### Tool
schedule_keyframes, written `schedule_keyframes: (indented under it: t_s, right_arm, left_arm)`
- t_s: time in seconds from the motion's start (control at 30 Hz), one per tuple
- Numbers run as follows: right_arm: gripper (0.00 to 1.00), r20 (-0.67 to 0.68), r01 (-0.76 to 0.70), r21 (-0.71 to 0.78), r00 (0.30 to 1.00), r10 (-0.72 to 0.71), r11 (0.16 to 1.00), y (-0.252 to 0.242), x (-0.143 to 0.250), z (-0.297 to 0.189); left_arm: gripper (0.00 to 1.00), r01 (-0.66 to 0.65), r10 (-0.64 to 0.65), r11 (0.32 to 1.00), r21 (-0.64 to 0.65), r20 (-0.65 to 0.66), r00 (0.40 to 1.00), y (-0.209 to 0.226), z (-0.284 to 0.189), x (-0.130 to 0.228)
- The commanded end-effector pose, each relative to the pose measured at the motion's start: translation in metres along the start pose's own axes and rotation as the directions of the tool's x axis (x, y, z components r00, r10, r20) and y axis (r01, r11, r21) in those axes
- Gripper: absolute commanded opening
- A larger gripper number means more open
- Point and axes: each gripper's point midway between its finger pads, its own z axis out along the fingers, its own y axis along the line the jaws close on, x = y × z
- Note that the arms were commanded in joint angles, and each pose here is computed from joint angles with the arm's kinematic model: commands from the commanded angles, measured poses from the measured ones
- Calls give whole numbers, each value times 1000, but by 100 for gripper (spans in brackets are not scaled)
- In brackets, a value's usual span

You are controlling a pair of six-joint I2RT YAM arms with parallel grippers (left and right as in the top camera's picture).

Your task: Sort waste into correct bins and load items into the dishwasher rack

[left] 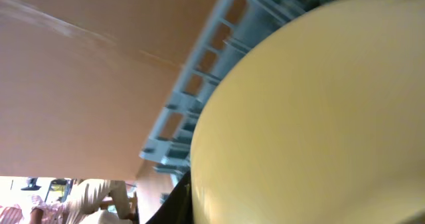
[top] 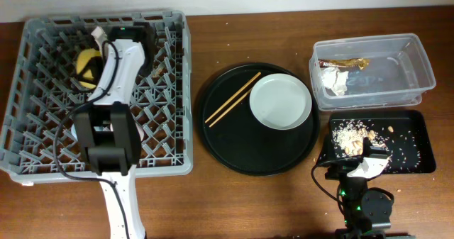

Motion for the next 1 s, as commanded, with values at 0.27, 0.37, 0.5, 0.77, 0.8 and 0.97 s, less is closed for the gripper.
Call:
schedule_keyframes:
  t_s: [0.27,0.37,0.5,0.77,0.8,0.97]
  right_arm:
    - [98,-4,3,6,1000,-3,1000,-2,3,0]
    - [98,-4,3,6,1000,-3,1000,-2,3,0]
    - [99,-4,3,6,1000,-3,1000,-2,3,0]
    - [99,-4,3,6,1000,-3,1000,-2,3,0]
    - [99,-4,3,6,1000,-3,1000,-2,3,0]
    - [99,-4,3,6,1000,-3,1000,-2,3,0]
  left_arm:
    - [77,-157,375,565,810,-83,923,-53,-155,27]
    - [69,-272,401,-11,962,253,880,-76,-261,27]
    - [57,-656,412,-122,745,639,649,-140,-298,69]
    - [50,-682,374,-189,706,694,615,-230,-298,135]
    - [48,-669,384,-213,712,691,613,-232,-297,144]
    - [17,-661,382,-202,723,679,627,-248,-285,158]
